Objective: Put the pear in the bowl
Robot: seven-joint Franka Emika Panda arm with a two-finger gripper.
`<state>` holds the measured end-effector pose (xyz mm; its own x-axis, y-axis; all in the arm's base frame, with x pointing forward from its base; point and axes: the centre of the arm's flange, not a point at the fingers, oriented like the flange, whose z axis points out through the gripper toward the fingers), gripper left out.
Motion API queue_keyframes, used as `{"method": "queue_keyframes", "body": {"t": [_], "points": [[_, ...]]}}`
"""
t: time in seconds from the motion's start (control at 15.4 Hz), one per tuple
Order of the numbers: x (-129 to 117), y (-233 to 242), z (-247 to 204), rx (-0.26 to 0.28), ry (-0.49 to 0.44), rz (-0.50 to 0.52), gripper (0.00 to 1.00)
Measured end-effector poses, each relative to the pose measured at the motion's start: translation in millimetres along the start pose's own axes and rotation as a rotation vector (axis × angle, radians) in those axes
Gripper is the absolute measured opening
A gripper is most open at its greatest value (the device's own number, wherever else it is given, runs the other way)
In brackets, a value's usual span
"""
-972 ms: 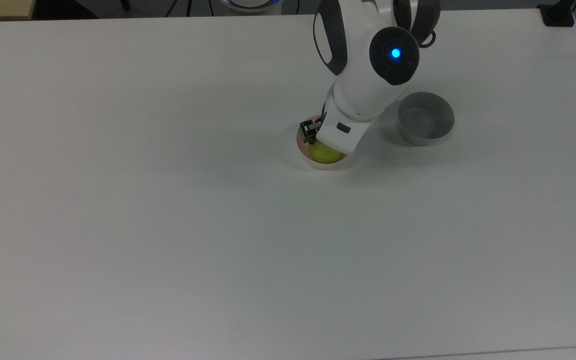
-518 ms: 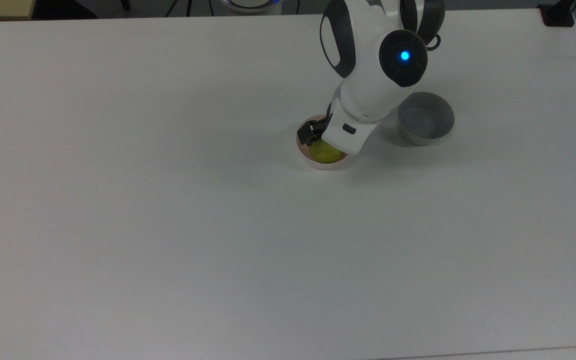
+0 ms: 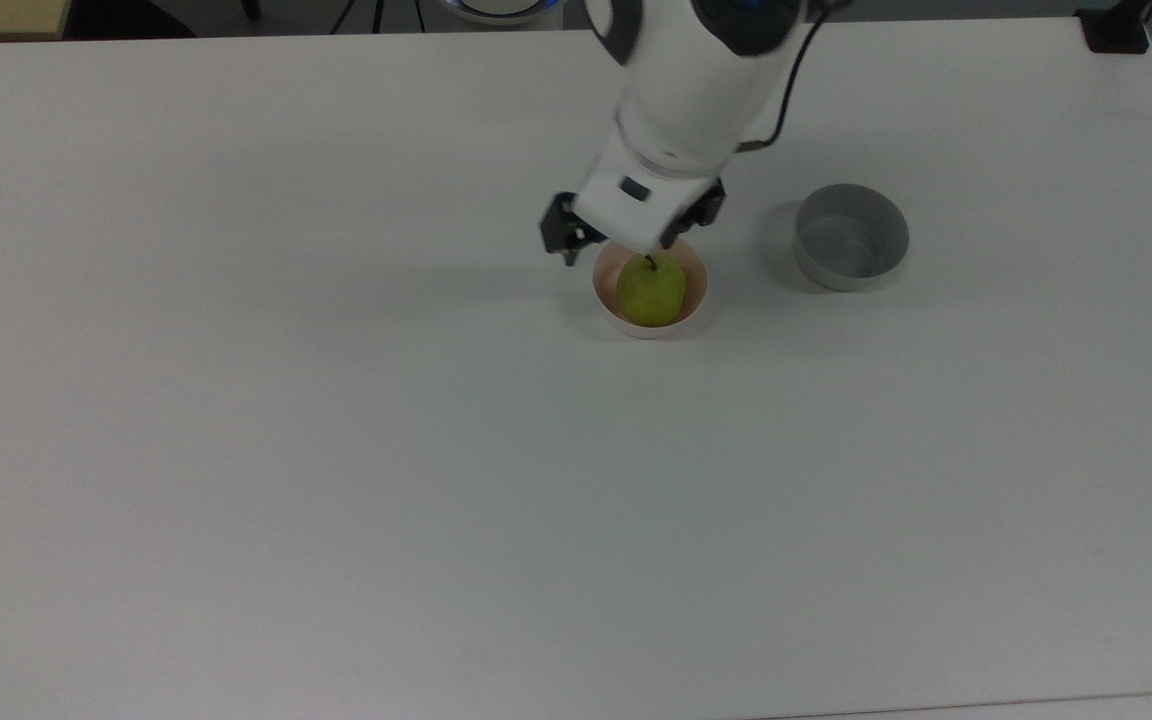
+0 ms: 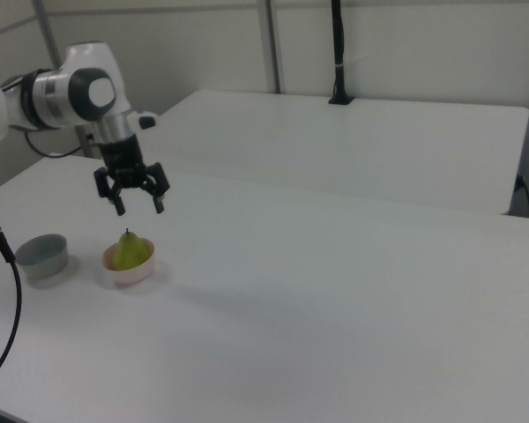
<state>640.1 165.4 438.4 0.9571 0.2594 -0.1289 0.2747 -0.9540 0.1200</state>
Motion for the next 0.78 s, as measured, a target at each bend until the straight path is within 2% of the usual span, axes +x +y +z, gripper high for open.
{"method": "queue_keyframes", "body": {"t": [0.19,0.39,0.58,0.78], "points": [[-12.5,70.2,-14.2,0.012,0.018,0.095,1.00],[-25.2,138.8,-7.1,0.023,0.010,0.169,1.00],[-48.5,212.9,-2.1,0.034,0.007,0.273,1.00],[-64.3,243.5,-9.8,0.037,0.021,0.322,1.00]]}}
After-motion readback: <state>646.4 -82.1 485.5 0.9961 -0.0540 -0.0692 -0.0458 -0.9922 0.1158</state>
